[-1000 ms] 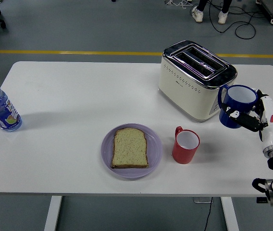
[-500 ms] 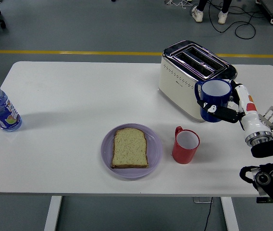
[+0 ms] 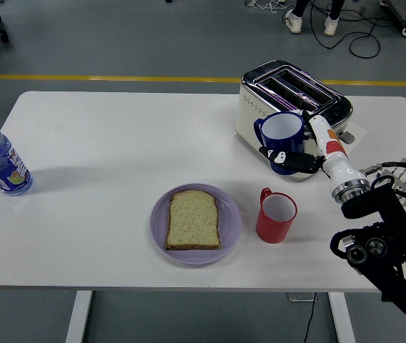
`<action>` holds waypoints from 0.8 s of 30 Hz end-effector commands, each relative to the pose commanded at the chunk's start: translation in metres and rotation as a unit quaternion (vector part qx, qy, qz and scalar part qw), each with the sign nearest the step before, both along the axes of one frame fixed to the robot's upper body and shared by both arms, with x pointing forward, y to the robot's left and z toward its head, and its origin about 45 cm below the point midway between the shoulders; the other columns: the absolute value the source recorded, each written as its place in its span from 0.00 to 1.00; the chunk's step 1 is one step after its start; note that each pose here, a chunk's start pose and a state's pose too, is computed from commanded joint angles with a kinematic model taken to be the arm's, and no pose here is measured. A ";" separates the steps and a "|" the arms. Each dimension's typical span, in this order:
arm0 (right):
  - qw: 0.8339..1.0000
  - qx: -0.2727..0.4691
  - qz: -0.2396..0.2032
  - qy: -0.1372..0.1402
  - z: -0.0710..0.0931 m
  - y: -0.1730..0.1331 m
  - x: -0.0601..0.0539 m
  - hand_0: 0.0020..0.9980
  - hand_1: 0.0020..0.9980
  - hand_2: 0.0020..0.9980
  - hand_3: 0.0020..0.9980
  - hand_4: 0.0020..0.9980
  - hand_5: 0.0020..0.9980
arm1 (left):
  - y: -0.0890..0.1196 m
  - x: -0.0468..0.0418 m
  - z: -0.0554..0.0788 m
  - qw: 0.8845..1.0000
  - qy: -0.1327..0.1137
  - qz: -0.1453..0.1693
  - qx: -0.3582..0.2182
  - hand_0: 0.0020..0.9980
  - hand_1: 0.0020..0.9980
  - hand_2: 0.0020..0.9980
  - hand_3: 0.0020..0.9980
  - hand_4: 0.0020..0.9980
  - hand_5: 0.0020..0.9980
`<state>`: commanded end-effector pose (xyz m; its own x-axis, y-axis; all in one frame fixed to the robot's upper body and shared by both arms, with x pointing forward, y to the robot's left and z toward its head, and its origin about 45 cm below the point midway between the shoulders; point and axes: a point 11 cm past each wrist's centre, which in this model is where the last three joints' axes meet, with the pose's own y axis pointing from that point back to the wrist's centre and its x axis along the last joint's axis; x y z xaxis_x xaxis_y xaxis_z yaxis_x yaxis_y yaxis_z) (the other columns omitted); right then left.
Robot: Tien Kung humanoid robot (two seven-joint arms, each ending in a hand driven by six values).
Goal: Pick up the cup,pour liquid into bread,place the cup on the desk
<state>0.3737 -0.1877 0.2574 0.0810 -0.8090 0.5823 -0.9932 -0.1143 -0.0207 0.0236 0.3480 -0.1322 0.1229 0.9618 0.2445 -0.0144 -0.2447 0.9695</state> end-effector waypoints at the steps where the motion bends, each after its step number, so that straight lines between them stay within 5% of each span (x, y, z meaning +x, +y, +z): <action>1: 1.000 -0.012 0.007 -0.003 0.001 0.004 0.001 0.33 0.41 0.56 0.55 0.78 0.00 | 0.000 0.0000 0.000 1.000 0.000 0.001 0.000 0.63 0.64 0.65 0.50 0.23 0.86; 16: 0.986 -0.150 0.061 -0.032 0.014 0.036 0.006 0.33 0.41 0.56 0.55 0.78 0.00 | -0.001 -0.0006 0.000 1.000 0.001 0.002 -0.001 0.63 0.64 0.65 0.50 0.23 0.85; 24: 0.962 -0.250 0.084 -0.067 0.025 0.048 0.010 0.33 0.41 0.56 0.55 0.78 0.00 | -0.001 -0.0009 0.000 1.000 0.001 0.003 -0.002 0.63 0.64 0.65 0.50 0.23 0.86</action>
